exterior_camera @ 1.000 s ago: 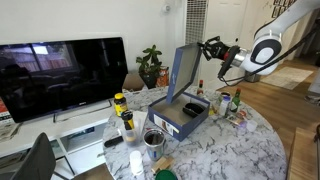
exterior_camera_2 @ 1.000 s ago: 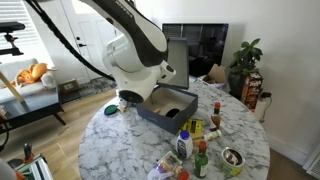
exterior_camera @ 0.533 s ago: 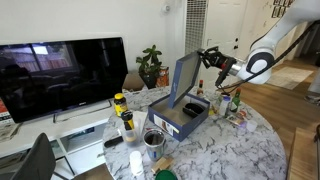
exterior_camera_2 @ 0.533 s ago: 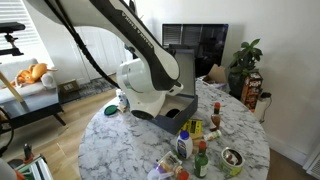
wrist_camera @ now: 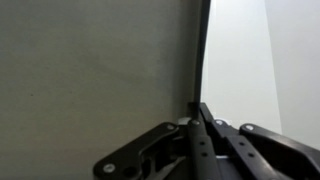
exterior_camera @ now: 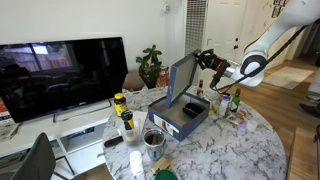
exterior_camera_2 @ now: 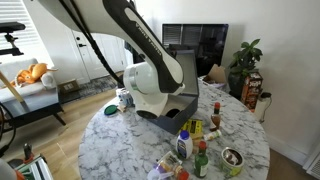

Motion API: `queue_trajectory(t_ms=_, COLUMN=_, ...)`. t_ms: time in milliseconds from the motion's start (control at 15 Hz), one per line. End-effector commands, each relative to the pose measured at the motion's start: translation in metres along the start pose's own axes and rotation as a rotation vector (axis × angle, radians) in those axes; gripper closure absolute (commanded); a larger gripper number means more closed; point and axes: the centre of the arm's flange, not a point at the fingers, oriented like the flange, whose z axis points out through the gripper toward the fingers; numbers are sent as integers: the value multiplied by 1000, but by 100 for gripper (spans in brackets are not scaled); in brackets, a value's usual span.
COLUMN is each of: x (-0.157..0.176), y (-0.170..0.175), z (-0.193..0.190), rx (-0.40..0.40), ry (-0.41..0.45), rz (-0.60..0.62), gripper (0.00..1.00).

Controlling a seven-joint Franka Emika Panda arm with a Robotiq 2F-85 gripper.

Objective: Put the lid on the blue box

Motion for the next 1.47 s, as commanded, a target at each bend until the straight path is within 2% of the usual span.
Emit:
queue_trajectory(t_ms=0, x=-33, y=24, z=36, rx=23, ry=76, rz=11, gripper=99)
queue_trajectory(t_ms=333, x=-58, y=34, z=45, rx=29, ry=80, rz=34, gripper=99)
queue_trajectory(t_ms=667, x=-77, y=44, z=65, rx=57, ry=97, rz=-7, gripper=99)
queue_trajectory(t_ms=1000, x=-75, y=55, z=69, rx=60, ry=134, rz=-70, gripper=99)
queue_trajectory(t_ms=1400, x=-55, y=53, z=59, rx=62, ry=204, rz=-50, gripper=99)
